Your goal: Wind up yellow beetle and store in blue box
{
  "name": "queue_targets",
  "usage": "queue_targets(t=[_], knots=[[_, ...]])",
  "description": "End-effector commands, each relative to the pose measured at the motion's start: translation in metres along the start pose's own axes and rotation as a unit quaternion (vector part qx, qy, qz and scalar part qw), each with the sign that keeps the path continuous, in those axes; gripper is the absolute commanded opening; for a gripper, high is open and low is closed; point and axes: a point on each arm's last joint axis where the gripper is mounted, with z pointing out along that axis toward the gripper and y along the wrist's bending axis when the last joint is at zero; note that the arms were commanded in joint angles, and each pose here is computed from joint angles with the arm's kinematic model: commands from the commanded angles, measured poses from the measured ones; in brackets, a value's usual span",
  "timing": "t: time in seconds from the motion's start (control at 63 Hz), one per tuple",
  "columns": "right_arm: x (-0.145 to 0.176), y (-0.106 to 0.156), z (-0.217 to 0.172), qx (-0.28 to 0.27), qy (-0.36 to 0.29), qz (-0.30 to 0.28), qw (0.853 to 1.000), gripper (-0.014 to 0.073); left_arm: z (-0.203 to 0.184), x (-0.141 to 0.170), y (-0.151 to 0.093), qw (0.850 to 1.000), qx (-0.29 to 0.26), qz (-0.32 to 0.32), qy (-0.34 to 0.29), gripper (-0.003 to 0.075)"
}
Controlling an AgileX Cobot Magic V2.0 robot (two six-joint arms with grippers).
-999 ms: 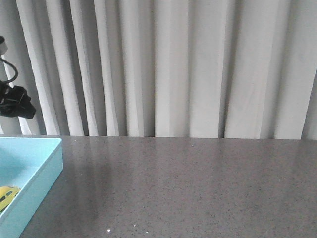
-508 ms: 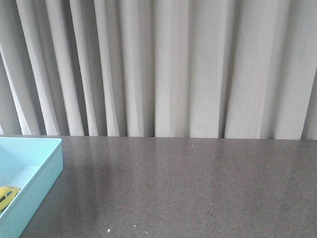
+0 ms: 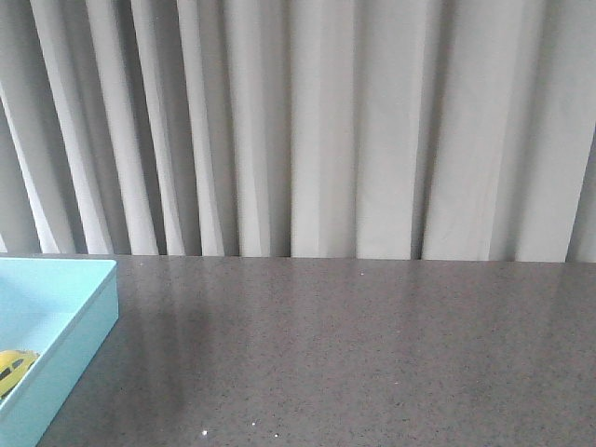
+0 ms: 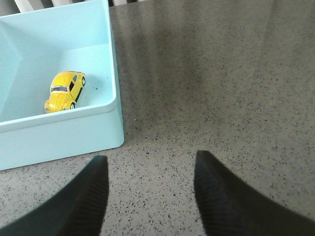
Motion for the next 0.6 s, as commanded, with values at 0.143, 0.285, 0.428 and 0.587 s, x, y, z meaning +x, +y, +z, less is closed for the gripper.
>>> queue_targets(t=[0.143,0.285,0.428,0.587], knots=[[-0.0094,0.0003,-0.005,-0.003,-0.037,-0.004,0.999,0.0072,0.0013,-0.0041,-0.0006,0.997,0.003,-0.01,-0.074,0.0034],[-0.0086,0.0,-0.0049,-0.001,-0.032,-0.002,0.999,-0.001,0.0013,-0.0043,-0.0006,0.997,0.003,-0.01,-0.075,-0.0007],[-0.0086,0.0,-0.0049,-0.001,-0.032,-0.002,0.999,-0.0008,0.0013,-0.0043,-0.0005,0.997,0.002,-0.009,-0.075,-0.0006],[-0.0086,0.0,-0.0049,-0.001,-0.032,-0.002,0.999,-0.0008,0.0013,-0.0043,-0.0005,0.997,0.002,-0.009,-0.075,-0.0006]])
